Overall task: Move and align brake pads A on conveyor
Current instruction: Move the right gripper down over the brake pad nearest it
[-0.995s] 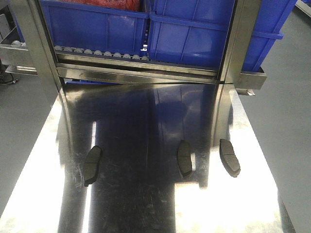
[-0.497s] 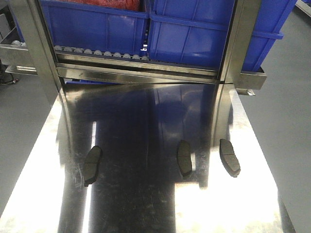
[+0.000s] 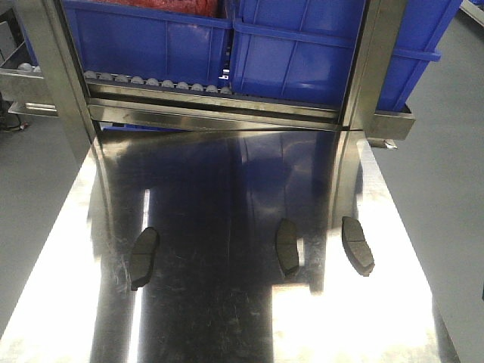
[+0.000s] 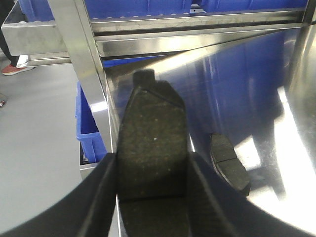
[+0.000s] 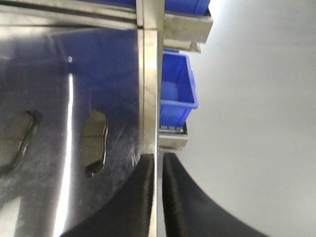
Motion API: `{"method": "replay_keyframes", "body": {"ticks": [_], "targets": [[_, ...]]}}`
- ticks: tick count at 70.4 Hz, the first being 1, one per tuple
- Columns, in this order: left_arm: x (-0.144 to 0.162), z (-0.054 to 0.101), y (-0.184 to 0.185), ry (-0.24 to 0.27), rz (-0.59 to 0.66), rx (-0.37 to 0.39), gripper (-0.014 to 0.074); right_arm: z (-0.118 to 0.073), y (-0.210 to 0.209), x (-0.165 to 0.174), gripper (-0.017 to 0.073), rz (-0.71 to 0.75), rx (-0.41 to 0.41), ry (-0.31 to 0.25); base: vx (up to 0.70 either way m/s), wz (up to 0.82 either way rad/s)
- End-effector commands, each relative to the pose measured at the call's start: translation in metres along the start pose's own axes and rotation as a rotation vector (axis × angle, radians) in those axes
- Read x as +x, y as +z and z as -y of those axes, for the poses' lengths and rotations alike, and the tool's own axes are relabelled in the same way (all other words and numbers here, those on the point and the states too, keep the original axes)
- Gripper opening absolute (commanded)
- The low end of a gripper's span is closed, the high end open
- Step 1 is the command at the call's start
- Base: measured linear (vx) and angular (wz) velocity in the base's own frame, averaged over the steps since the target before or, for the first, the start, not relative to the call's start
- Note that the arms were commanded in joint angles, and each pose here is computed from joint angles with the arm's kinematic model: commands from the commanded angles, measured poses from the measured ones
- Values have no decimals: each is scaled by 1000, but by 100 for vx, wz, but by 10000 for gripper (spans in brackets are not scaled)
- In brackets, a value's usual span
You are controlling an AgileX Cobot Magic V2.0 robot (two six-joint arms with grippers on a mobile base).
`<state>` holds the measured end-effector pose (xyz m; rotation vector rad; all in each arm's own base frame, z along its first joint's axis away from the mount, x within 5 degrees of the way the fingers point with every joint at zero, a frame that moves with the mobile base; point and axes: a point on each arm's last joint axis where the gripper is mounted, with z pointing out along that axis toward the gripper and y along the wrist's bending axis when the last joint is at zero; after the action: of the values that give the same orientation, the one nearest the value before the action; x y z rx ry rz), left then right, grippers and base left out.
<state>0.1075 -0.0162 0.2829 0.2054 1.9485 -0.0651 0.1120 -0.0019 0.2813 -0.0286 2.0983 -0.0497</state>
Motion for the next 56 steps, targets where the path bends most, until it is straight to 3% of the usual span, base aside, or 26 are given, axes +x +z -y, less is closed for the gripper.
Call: {"method": "replay_keyframes", "body": {"ticks": [1,11,19,30,40,56], "targets": [[-18,-1,-4,-7,125,-9,-6,0,-3,-13,116,60,-9,21,0,0],[-18,-1,-4,-7,125,-9,-6,-1,-3,-12,213,52,-21,27,0,0],[-18,-1,-4,-7,125,-9,-6,-1,-3,-10,302,37,-19,-14,0,0],[-18,-1,-4,-7,125,-9,-6,-1,-3,-10,385,34,-19,-18,0,0],[-18,-1,-4,-7,125,-9,-6,-3,1,-13,427,11,-41,-17,0,0],[-18,-1,-4,-7,125,-9,-6,-14,27,-42,431,-118,-170,18,0,0]]}}
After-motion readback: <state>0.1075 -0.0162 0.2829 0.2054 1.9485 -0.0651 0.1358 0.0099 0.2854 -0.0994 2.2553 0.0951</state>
